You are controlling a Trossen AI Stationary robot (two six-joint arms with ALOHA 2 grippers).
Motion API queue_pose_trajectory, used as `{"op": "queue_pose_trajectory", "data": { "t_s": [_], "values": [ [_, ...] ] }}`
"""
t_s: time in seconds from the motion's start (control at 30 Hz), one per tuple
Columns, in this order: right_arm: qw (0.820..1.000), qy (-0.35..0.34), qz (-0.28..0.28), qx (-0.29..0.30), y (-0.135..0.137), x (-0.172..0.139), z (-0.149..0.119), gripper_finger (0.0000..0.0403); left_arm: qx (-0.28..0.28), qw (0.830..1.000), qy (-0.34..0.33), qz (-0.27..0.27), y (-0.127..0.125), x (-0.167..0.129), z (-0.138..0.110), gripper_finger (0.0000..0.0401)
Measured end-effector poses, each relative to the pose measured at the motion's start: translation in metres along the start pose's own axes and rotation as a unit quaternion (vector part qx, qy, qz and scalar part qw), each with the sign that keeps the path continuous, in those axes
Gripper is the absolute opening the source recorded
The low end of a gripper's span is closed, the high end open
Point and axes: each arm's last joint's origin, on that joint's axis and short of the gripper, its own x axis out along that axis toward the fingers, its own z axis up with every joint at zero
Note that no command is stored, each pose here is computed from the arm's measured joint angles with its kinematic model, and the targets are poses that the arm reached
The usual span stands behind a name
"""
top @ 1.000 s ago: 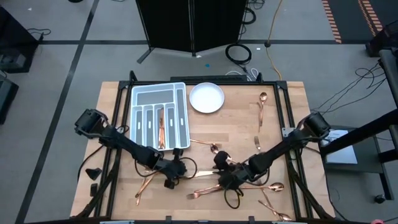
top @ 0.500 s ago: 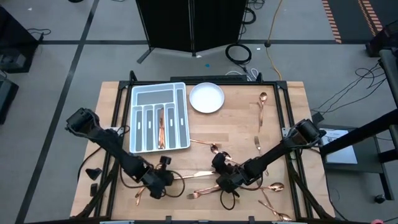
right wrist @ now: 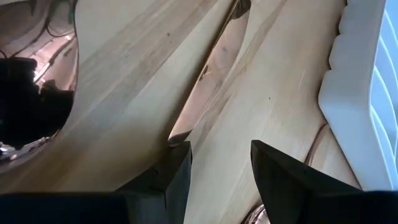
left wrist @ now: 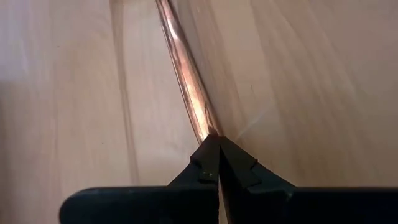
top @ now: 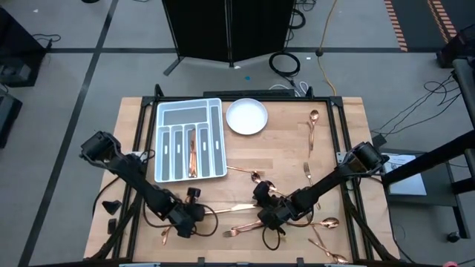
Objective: Sort silverware
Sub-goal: Put the knife on the silverware tray
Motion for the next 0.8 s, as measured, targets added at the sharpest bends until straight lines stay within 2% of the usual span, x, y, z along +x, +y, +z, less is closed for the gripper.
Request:
{"op": "queue_pose_trajectory", "data": {
  "t_s": [0.37, 0.57, 0.8],
  "values": [
    [1.000, -0.002, 0.001, 0.000, 0.000, 0.000, 0.000, 0.0160, 0.002, 1.000, -0.002, 0.001, -0.001, 0.004, 0.000, 0.0000],
    [1.000, 0.001, 0.006, 0.018, 0.001, 0.000, -0.001, 0.0160, -0.002, 1.000, -0.001, 0.000, -0.001, 0.004, 0.000, 0.0000],
    [0.999, 0.032, 0.016, 0.004, 0.014, -0.009, -0.003, 0.0159, -0.002, 1.000, 0.000, -0.003, -0.001, 0.004, 0.000, 0.0000]
  ]
}}
